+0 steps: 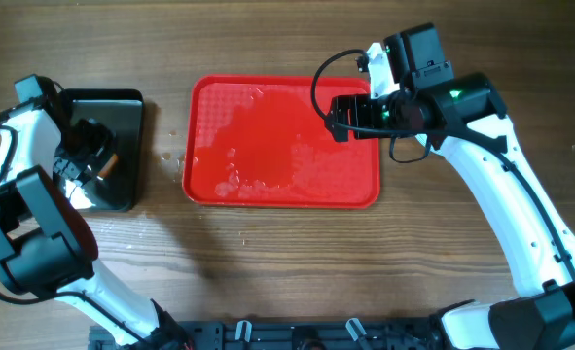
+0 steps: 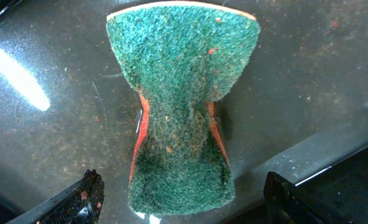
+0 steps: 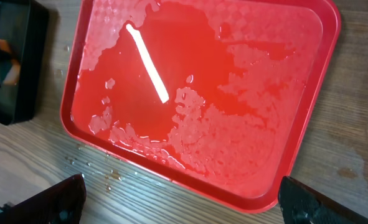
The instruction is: Clean dirty plates on tray and stack at the side
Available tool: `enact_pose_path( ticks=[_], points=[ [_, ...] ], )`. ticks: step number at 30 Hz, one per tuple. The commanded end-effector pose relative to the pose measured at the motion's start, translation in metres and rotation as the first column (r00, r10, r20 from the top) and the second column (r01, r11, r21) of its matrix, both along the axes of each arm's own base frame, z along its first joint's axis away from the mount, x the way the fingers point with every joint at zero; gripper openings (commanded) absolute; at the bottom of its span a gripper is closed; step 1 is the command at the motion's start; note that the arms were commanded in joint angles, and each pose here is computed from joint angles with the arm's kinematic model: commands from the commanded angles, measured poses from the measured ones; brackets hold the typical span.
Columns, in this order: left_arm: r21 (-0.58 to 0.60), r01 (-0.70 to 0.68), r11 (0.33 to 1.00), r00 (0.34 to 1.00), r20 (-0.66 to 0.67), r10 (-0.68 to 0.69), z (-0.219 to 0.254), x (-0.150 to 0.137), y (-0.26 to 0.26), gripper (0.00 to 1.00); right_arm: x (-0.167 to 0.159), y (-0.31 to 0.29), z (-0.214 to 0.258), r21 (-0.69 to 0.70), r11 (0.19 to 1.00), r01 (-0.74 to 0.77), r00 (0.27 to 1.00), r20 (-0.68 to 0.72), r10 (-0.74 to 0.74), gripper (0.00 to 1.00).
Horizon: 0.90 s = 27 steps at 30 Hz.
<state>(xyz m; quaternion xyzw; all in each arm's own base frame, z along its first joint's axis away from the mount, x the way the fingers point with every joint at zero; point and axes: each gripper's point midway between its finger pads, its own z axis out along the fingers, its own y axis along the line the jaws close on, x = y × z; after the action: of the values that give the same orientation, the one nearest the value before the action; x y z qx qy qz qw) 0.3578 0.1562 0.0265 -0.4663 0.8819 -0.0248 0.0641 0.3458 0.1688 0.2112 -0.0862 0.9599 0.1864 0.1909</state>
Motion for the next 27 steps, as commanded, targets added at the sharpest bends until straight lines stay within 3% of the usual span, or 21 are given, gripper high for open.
enact_pose_path(
  ticks=[1, 4, 17, 22, 25, 27],
  points=[
    [-0.003, -0.005, 1.0, 0.999, -0.049, 0.005, -0.007, -0.011, -0.001, 0.82, 0.003, -0.001, -0.003, -0.007, 1.0, 0.016, 1.0, -0.002, -0.016, 1.0],
    [-0.012, -0.005, 1.0, 0.998, -0.068, 0.004, -0.014, -0.018, -0.005, 0.89, 0.003, -0.001, -0.003, -0.008, 1.0, 0.016, 1.0, -0.001, -0.016, 1.0],
    [-0.011, -0.01, 1.0, 0.998, -0.064, 0.009, -0.036, -0.027, -0.01, 0.84, 0.005, -0.001, -0.003, -0.004, 1.0, 0.018, 1.0, 0.004, -0.018, 1.0],
    [-0.033, 0.022, 0.999, 0.991, 0.132, -0.017, 0.029, 0.016, -0.01, 0.83, 0.005, 0.0, -0.002, -0.004, 1.0, 0.016, 1.0, 0.009, -0.016, 1.0],
    [-0.073, 0.082, 0.994, 0.934, 0.353, -0.051, 0.098, 0.044, -0.025, 0.87, 0.007, 0.0, -0.001, 0.0, 1.0, 0.019, 1.0, 0.015, -0.019, 1.0],
    [-0.082, 0.118, 0.99, 0.895, 0.441, -0.07, 0.132, 0.046, -0.035, 0.89, 0.007, 0.0, -0.001, 0.0, 1.0, 0.019, 1.0, 0.015, -0.019, 1.0]
  ],
)
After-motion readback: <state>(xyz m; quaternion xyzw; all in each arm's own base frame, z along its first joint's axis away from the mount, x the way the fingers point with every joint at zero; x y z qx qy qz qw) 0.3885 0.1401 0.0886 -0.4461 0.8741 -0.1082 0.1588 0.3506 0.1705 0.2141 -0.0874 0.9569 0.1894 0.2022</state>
